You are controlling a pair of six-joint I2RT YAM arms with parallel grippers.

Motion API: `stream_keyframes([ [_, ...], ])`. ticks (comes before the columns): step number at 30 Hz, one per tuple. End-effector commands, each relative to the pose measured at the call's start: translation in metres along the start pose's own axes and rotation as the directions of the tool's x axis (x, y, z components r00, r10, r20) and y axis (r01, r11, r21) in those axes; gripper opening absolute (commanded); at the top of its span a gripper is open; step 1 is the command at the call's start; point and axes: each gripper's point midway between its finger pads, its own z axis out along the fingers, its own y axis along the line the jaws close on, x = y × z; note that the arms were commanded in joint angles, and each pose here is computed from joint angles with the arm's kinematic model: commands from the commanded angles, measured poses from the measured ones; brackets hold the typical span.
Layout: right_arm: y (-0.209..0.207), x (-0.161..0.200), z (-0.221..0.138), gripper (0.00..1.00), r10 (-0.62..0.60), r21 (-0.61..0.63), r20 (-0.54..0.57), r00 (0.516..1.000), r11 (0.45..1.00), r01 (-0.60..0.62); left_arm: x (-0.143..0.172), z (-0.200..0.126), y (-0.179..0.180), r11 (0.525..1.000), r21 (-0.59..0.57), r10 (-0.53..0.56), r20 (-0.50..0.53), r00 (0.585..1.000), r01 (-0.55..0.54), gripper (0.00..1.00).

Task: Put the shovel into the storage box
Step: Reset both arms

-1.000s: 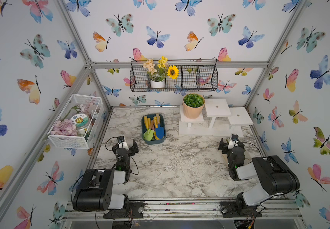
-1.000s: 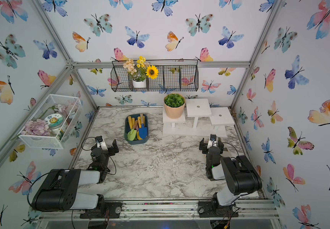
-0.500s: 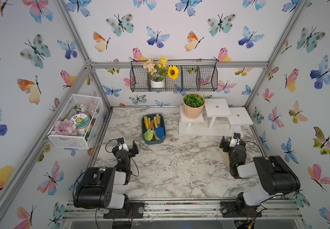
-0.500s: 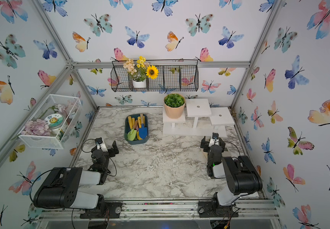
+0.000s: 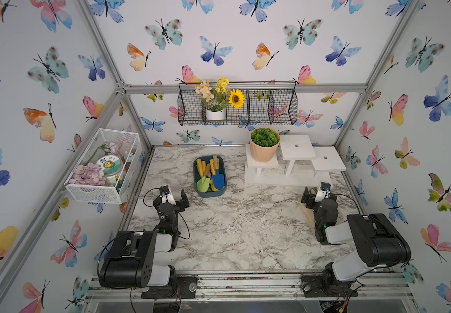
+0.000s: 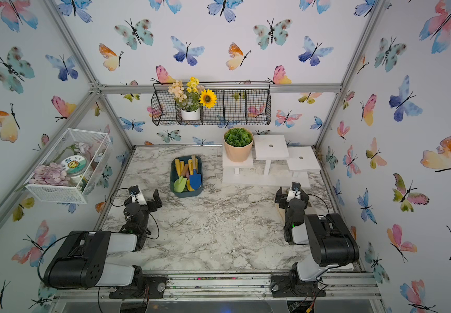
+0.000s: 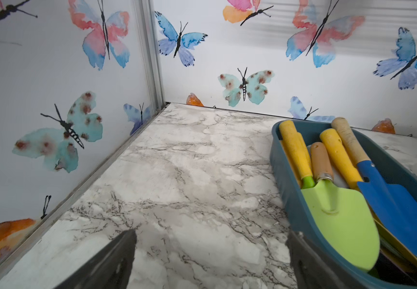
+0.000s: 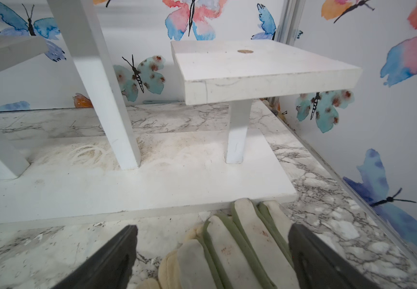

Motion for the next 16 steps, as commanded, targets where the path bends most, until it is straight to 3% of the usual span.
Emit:
stream_keyframes([
  [1,0.0037,0.001,0.0025,0.98,-0.003,-0.019,-0.014,1.0,1.0,0.003,0.0073,-0.0002,-0.0052,0.999,0.031,0.02,-0.03,0.999,-0.019,0.98],
  [16,0.0037,0.0005,0.0012,0.99,-0.003,-0.021,-0.01,1.0,1.0,0.002,0.0071,0.0007,-0.0054,0.999,0.032,0.021,-0.032,0.999,-0.02,0.99],
])
